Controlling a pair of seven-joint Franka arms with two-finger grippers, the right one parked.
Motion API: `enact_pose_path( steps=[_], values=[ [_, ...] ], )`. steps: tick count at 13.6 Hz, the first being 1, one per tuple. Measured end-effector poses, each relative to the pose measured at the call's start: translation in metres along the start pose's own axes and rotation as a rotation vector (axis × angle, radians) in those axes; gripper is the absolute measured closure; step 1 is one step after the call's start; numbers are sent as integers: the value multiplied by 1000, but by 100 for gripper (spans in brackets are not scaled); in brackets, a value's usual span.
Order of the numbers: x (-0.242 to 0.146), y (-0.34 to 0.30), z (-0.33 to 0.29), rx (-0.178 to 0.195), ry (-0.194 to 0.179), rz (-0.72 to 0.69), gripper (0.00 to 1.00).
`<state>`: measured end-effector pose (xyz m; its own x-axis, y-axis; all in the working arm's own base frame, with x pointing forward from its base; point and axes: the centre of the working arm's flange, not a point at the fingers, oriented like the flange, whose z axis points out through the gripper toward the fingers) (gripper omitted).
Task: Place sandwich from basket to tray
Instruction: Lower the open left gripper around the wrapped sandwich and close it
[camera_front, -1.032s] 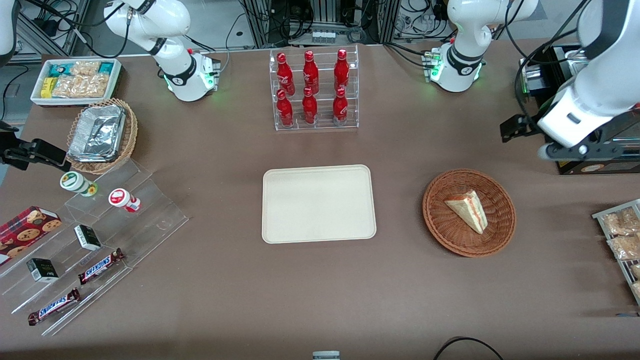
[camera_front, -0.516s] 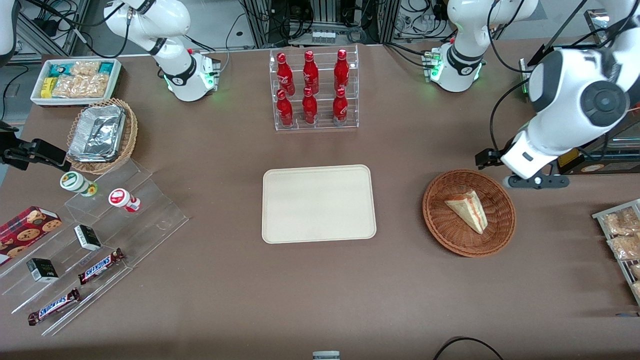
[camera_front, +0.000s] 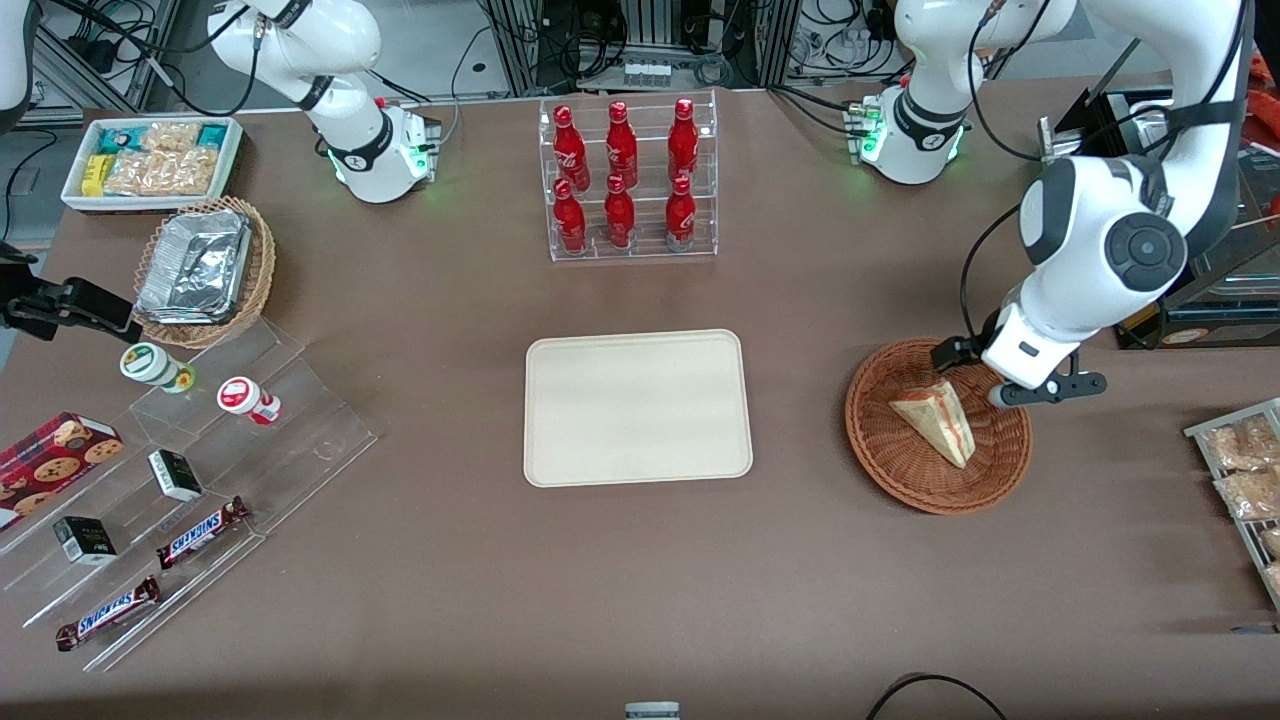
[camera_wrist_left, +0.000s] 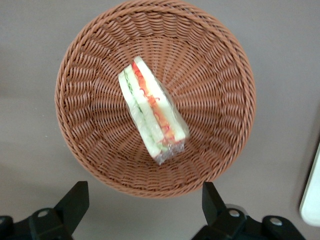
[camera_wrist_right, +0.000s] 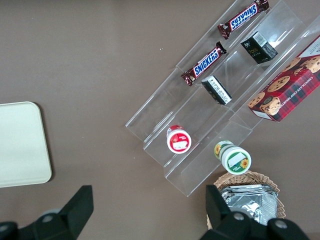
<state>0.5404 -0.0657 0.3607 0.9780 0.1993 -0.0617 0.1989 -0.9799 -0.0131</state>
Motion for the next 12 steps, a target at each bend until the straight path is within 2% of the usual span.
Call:
enact_pose_path(
  steps=[4, 6, 12],
  values=[
    [9, 3, 17, -21, 25, -353, 0],
    [13, 4, 25, -33, 33, -486, 0],
    [12, 4, 60, -43, 31, -547, 0]
  ],
)
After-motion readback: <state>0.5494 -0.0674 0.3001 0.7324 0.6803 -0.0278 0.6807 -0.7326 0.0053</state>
